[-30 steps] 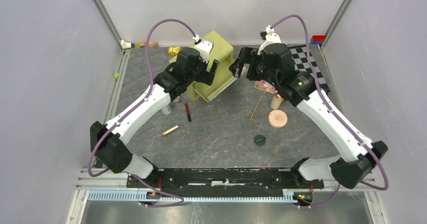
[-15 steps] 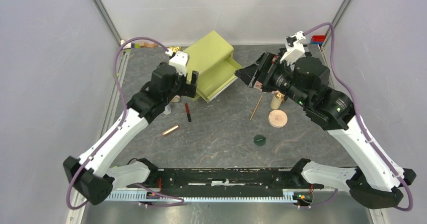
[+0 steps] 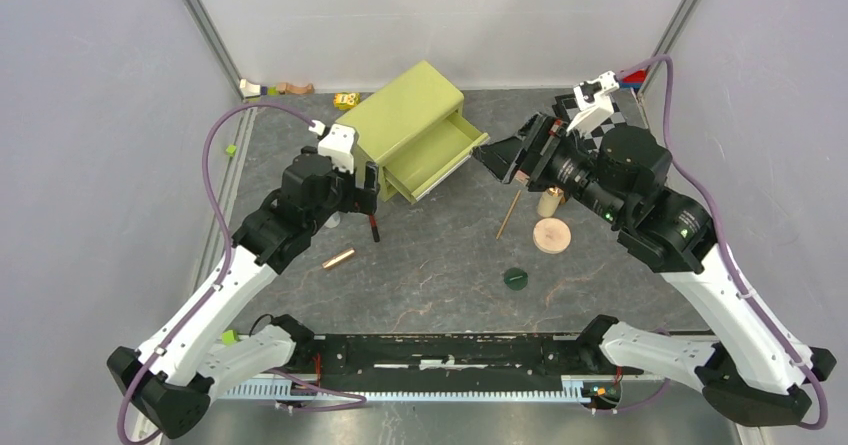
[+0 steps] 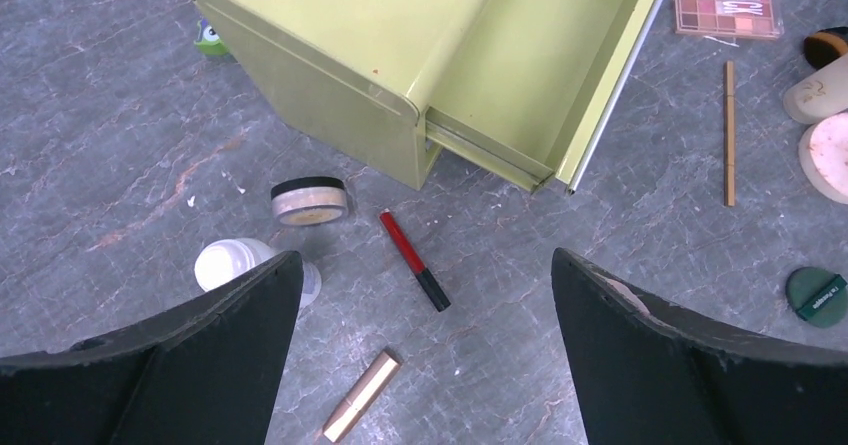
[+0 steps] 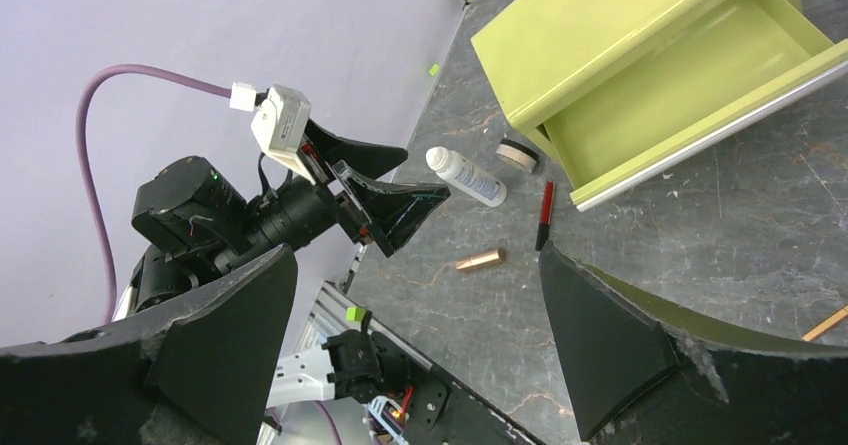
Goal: Organize the makeup
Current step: Pick up the makeup from the center of the board.
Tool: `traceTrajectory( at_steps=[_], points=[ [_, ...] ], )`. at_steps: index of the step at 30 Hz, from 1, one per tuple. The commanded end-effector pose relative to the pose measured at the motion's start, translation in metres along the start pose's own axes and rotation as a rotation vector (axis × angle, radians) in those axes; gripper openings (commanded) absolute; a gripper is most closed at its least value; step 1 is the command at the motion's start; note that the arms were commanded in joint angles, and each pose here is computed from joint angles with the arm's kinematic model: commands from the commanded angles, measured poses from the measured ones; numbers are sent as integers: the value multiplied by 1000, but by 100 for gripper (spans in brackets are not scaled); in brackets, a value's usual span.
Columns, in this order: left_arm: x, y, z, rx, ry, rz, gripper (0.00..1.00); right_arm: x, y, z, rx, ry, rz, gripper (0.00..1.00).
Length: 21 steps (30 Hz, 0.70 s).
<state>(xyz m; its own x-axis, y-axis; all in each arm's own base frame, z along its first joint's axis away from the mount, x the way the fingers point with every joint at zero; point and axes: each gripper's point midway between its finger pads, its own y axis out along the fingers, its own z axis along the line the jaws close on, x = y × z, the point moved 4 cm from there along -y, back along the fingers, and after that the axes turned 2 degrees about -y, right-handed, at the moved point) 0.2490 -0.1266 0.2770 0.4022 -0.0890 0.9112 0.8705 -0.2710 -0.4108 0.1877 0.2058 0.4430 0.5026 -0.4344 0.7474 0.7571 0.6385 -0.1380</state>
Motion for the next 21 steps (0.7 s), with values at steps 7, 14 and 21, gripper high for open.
traceTrajectory(
  at_steps=[7, 14, 21],
  points=[
    [-9, -11, 3, 8, -67, -18, 100, -2, -8, 6, 93, -47, -31, 98],
    [-12, -17, 12, 57, -48, -14, 100, -53, 0, -97, -241, -346, 0, 98],
    [-22, -27, 27, 133, -35, -15, 100, -88, -9, -176, -561, -452, 40, 98]
  ],
)
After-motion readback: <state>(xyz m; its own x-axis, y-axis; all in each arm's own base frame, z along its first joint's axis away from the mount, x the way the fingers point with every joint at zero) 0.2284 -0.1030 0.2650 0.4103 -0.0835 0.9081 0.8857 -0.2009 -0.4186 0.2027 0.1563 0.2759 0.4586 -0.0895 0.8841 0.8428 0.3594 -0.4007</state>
